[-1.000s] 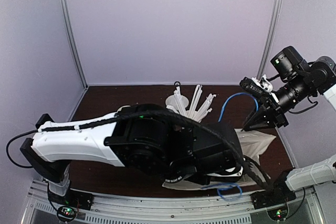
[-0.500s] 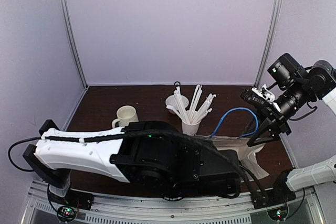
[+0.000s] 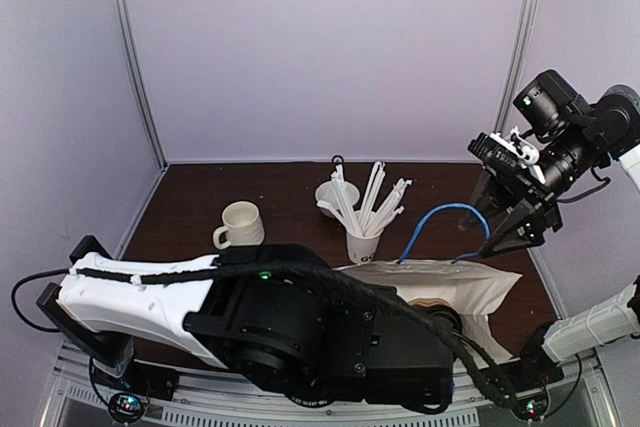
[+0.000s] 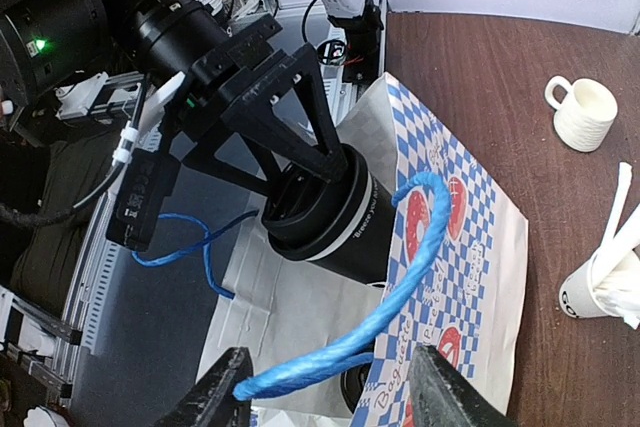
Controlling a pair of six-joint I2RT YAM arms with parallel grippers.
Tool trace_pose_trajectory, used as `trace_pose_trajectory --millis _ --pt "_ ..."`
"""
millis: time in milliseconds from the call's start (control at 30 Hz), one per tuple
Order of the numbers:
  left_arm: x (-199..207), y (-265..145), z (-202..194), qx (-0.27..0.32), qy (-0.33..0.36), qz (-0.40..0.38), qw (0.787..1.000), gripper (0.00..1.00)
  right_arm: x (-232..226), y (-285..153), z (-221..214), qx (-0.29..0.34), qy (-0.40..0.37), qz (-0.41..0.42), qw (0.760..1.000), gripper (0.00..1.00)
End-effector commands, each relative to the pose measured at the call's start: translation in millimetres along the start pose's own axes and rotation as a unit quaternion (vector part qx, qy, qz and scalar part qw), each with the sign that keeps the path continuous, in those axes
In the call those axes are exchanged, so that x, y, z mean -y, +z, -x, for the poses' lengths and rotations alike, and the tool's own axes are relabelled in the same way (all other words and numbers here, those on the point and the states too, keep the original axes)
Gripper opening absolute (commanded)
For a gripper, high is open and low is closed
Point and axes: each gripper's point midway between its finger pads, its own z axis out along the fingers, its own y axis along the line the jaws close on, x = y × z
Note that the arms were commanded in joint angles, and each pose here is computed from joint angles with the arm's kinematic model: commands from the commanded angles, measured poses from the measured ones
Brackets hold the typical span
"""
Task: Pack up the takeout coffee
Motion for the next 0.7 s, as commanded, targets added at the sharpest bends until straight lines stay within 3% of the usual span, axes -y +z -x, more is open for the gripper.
trace_pose_trajectory --millis 0,233,500,667 --pt "16.2 5.8 -6.8 -0.025 -0.009 -0.017 0.999 0.65 -7.7 -8.1 3.1 -0.001 -0.011 0.009 1.0 0.6" --pt "31.2 -0.6 -0.9 -0.013 0.0 -0.055 0.998 0.64 -25.5 -34.7 23.4 0.018 -0.06 -0.016 0.998 0.67" --pt "43.6 -6.3 3.7 -0.006 -0.029 -0.07 0.997 0.64 7.7 -33.1 21.4 0.013 -0.054 -0.086 0.995 0.67" --pt "32.8 4.7 -2.1 -0.024 -0.025 -0.014 0.999 0.64 47.4 -21.9 -0.6 -0.009 -0.016 -0.158 0.987 0.66"
